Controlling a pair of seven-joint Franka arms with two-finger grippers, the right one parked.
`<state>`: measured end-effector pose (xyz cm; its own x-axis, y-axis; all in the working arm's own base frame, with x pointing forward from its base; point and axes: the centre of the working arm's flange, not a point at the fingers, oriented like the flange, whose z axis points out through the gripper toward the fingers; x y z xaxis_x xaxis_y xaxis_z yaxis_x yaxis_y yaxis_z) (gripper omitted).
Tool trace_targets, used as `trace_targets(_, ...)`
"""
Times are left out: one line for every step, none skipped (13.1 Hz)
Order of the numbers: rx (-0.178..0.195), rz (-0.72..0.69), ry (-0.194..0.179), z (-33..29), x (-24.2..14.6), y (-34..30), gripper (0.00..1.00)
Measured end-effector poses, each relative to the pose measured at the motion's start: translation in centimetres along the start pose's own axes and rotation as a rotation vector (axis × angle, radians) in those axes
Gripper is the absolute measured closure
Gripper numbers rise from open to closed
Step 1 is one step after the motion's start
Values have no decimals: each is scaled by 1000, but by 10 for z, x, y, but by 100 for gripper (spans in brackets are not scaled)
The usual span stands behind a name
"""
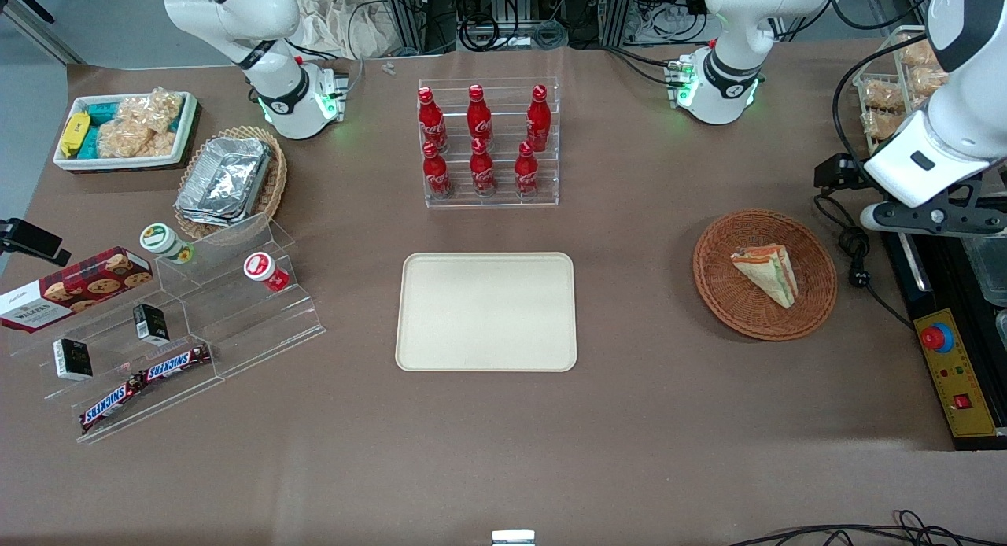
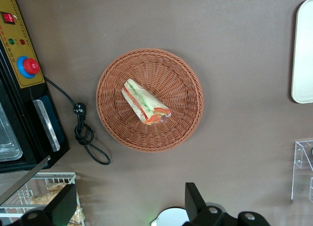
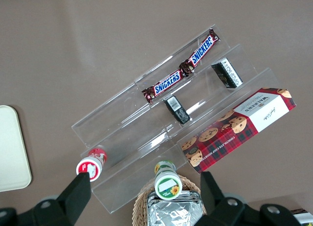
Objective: Place sandwich from basket to tray
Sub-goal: 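Move the left gripper down over the sandwich in the wicker basket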
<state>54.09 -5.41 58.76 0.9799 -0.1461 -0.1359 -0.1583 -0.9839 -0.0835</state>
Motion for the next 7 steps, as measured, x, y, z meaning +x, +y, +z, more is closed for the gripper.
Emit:
trace_targets(0,-1,-4,1,1,1,0)
trace_targets(-1,-1,-7,2,2,1,0)
trace_targets(-1,-1,-7,2,2,2,0)
trace_targets(-1,-1,-5,1,2,2,0)
trace_targets(-1,-5,-3,0,3,1,0)
trace_targets(-2,-28,-7,1,4,1,0)
trace_targets(-9,-86,-14,4,6,2,0)
